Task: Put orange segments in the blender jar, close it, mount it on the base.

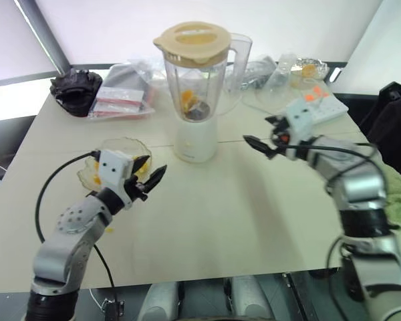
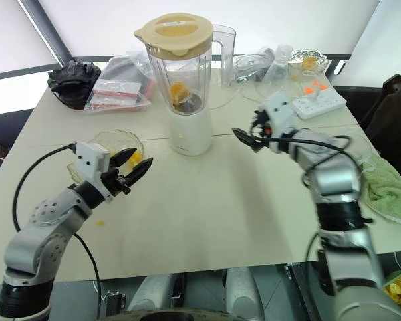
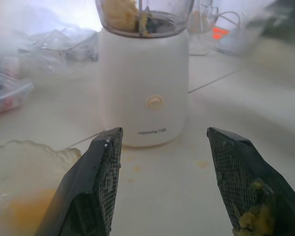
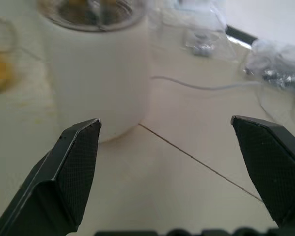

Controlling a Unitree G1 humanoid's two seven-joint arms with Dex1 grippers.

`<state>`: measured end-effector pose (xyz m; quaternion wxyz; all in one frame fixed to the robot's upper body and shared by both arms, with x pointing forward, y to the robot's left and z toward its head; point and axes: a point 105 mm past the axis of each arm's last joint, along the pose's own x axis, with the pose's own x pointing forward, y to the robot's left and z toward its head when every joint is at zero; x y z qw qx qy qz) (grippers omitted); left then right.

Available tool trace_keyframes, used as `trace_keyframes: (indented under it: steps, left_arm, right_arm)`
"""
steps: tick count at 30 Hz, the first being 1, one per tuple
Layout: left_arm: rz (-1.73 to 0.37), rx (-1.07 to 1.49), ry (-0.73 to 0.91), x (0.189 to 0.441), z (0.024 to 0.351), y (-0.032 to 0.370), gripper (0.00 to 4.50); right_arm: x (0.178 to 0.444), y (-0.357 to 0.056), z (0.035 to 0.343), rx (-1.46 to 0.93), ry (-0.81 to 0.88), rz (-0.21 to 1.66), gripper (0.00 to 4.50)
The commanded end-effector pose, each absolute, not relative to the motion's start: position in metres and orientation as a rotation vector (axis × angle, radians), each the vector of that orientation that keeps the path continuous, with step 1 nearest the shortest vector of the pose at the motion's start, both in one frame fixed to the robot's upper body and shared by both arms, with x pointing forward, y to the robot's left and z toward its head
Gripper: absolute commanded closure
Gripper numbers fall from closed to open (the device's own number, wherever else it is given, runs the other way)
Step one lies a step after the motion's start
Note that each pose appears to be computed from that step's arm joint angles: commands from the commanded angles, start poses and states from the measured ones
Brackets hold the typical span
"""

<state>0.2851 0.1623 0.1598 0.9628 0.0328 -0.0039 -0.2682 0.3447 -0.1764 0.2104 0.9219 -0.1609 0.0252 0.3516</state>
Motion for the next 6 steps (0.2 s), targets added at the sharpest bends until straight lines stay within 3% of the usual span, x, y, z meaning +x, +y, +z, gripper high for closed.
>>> trace_keyframes:
  steps: [1,6]
  left_arm:
    - [-0.596,0.069,-0.056,0.274,0.180,0.163,1.67]
    - [-0.635,0.031,-0.039,0.266,0.184,0.162,1.67]
  right_arm:
    - [0.304,-0.179,0.238,-0.270,0.023,0.904,0.09]
    - [0.291,-0.214,0.232,-0.231,0.113,0.893,0.09]
